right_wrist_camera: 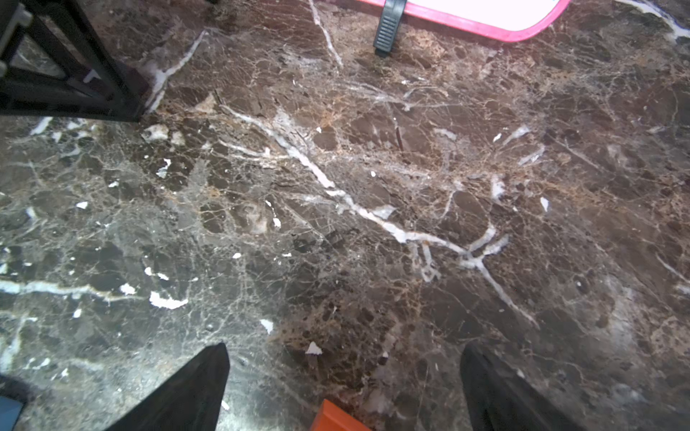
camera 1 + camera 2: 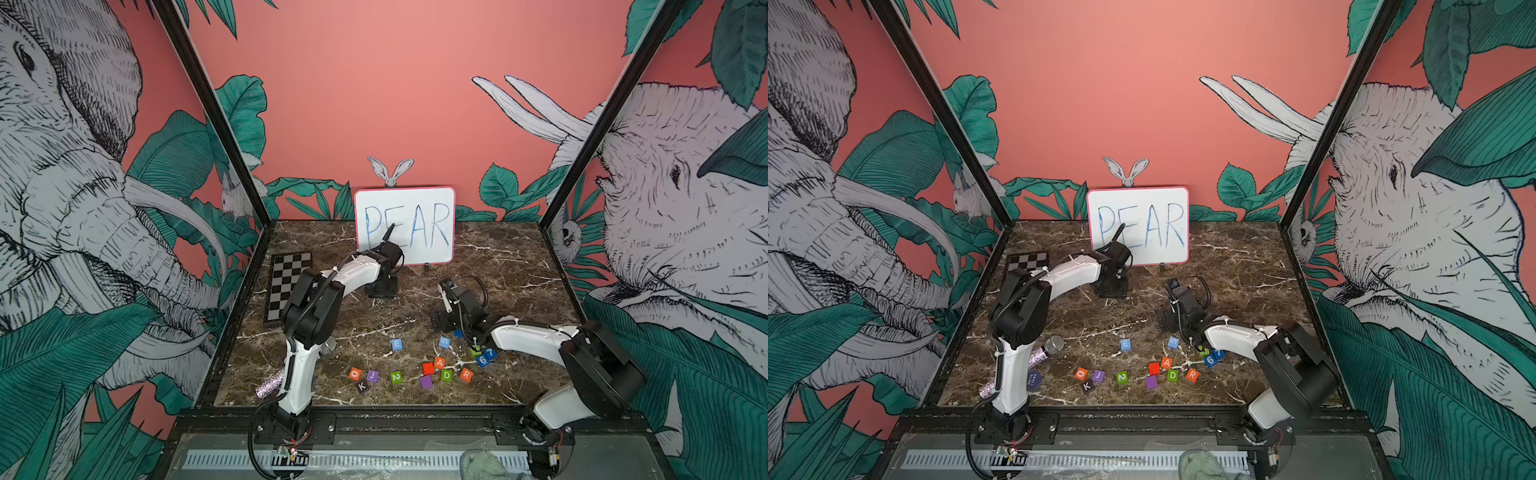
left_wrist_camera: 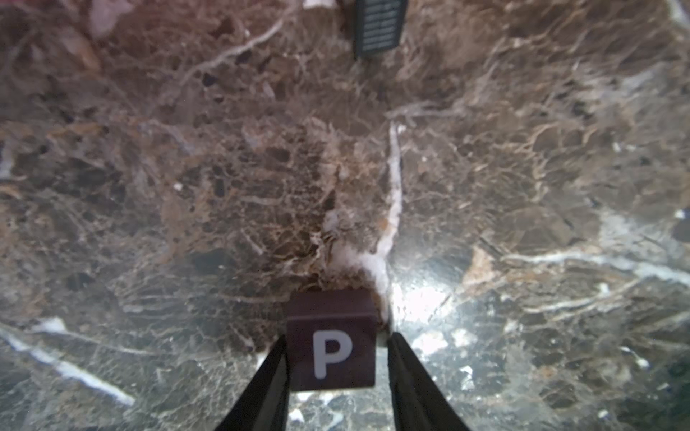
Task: Spell the uppercase word “pear” with letter blocks
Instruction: Place the letter block at the center of the board.
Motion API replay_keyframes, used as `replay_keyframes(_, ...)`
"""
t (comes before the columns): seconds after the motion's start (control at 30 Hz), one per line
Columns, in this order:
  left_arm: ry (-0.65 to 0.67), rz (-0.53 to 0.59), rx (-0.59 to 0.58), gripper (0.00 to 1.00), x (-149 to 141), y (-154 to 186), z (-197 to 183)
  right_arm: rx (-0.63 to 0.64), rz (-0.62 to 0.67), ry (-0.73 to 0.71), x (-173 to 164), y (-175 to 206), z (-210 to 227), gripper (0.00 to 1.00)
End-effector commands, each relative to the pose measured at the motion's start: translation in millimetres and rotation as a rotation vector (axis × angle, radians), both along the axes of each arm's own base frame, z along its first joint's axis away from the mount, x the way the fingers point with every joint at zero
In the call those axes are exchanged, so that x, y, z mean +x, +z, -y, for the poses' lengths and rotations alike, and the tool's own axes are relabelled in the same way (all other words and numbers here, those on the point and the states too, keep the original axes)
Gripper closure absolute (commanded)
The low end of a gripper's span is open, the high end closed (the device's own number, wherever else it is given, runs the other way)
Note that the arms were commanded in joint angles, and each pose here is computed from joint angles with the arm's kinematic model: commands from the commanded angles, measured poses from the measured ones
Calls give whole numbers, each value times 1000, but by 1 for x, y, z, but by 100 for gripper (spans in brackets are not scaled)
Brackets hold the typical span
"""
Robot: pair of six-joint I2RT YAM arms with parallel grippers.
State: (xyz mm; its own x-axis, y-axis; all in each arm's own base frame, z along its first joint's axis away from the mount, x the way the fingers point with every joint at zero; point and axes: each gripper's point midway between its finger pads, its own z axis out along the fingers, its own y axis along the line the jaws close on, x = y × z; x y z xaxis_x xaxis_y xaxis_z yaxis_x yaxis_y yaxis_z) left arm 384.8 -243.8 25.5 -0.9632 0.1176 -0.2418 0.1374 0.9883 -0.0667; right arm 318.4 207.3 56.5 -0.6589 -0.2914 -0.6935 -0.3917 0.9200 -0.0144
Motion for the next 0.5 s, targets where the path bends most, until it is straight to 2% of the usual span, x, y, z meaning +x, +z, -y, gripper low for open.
replay_keyframes(0.0, 11, -30, 33, 54, -7, -3, -5, 19, 32, -2, 5, 10, -5, 1)
replay_keyframes(0.47, 19, -24, -12, 50, -14, 3, 1, 31, 25, 3, 6, 10, -8, 1)
